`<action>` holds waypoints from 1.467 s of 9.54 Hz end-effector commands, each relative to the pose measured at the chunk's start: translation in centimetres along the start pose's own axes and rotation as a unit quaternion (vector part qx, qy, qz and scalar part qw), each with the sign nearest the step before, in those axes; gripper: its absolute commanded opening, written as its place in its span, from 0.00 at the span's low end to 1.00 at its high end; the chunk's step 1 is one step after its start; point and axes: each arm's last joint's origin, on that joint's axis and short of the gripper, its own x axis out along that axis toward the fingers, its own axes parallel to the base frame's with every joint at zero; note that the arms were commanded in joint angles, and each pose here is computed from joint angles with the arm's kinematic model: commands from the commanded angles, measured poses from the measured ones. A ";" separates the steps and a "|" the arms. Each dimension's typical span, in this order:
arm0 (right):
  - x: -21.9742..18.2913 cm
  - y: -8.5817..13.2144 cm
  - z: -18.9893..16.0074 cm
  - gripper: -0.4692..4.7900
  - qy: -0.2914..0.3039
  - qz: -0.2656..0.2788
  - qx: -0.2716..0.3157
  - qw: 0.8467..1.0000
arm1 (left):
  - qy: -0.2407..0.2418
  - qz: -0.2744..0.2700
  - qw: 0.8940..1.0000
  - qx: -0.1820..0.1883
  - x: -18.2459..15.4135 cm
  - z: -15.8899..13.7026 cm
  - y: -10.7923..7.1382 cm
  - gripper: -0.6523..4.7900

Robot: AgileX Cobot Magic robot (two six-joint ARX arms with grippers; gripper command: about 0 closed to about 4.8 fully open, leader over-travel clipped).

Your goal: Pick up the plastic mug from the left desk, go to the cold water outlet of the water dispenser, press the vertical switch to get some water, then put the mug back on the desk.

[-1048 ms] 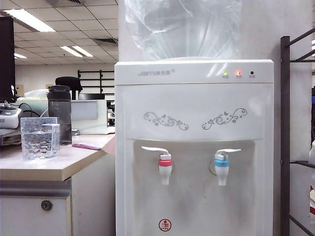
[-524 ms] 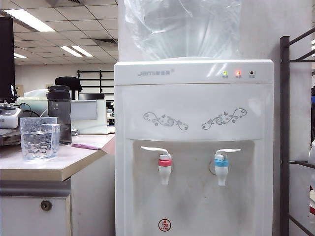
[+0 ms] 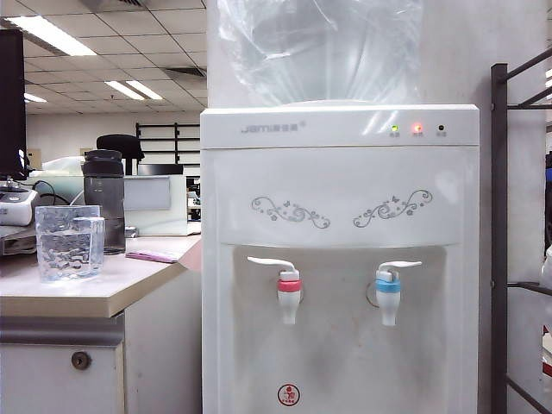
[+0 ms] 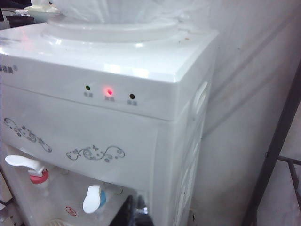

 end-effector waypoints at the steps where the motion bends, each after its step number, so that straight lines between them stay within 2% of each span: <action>1: 0.0 0.0 0.2 0.09 -0.004 0.003 0.001 1.000 | -0.006 -0.001 1.000 0.003 0.0 0.1 0.0 0.11; 3: -1.3 -0.2 0.4 0.09 -0.024 -0.020 -0.001 1.000 | -0.005 -0.001 1.000 0.003 0.0 0.1 0.0 0.11; 4: -2.7 -0.7 0.1 0.09 -0.030 -0.076 -0.001 0.997 | -0.002 -0.003 1.000 0.004 0.0 0.0 0.0 0.11; 7: -3.1 -1.5 -2.8 0.09 -0.040 -0.149 0.000 0.988 | -0.003 -0.005 1.000 0.004 0.0 0.0 0.0 0.11; 9: -3.1 -1.5 -3.3 0.09 -0.018 -0.155 0.003 0.988 | -0.002 -0.005 1.000 0.004 0.0 0.0 0.0 0.11; 12: -3.1 -1.6 -3.3 0.09 -0.018 -0.183 0.004 0.983 | -0.002 -0.005 1.000 0.004 0.0 0.0 0.0 0.11; 14: -3.1 -1.6 -3.3 0.09 -0.018 -0.183 0.004 0.983 | -0.002 -0.005 1.000 0.003 0.0 0.0 0.0 0.11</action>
